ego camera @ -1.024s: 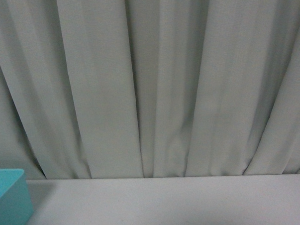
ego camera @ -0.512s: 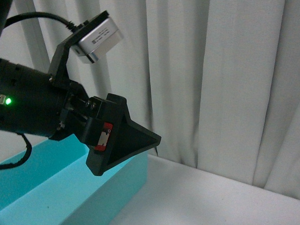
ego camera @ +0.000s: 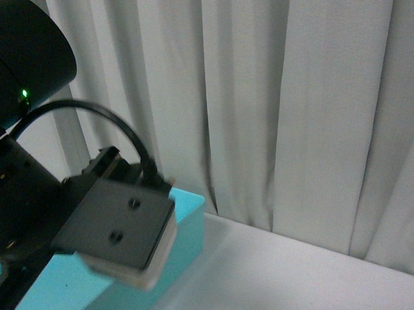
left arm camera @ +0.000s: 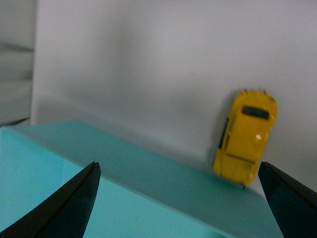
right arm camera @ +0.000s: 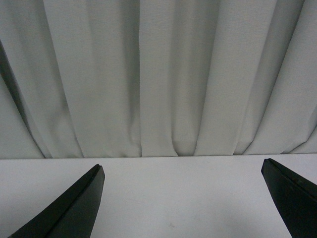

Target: Wind up and store yellow beetle toy

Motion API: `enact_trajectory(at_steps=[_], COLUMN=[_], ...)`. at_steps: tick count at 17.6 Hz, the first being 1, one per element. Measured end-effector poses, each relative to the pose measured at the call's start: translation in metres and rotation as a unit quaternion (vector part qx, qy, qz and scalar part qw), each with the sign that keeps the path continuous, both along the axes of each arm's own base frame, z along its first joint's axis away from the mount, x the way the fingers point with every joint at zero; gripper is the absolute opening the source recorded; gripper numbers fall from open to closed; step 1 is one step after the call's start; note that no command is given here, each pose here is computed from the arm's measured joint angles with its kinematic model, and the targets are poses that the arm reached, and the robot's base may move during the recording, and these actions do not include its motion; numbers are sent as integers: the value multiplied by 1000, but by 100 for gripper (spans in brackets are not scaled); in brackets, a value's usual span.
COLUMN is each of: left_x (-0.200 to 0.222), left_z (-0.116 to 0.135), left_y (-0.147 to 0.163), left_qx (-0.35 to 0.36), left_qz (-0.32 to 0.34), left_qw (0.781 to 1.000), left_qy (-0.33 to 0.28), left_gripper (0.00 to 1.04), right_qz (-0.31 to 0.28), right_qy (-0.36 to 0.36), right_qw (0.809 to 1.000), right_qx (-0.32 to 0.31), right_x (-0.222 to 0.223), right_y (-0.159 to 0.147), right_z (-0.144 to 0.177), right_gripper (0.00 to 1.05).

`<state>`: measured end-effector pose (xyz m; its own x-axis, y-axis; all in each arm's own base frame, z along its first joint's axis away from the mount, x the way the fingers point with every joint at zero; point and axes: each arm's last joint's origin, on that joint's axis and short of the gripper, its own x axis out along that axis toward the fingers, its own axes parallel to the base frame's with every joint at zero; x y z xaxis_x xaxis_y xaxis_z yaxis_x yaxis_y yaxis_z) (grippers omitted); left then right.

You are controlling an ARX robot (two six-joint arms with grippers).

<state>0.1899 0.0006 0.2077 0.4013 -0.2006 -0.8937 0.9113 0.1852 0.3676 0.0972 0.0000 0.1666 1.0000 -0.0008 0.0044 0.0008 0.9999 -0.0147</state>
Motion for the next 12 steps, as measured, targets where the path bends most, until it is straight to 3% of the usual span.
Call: enact_trajectory(at_steps=[2, 4, 8, 12], left_x=[-4, 6, 3, 11], left_z=[-5, -11, -48, -63], left_y=[-13, -27, -35, -36], left_qx=[53, 101, 144, 159], left_qz=[-119, -179, -213, -182], left_qw=[991, 979, 965, 968], left_qy=[20, -1, 56, 69], left_gripper=[98, 98, 98, 98], right_qz=[0, 0, 0, 0], right_qy=[0, 0, 0, 0], right_qw=[1000, 1000, 1000, 1000], right_qx=[0, 0, 0, 0], right_x=[0, 0, 0, 0], right_y=[0, 0, 0, 0], right_z=[0, 0, 0, 0], right_gripper=[98, 98, 98, 98])
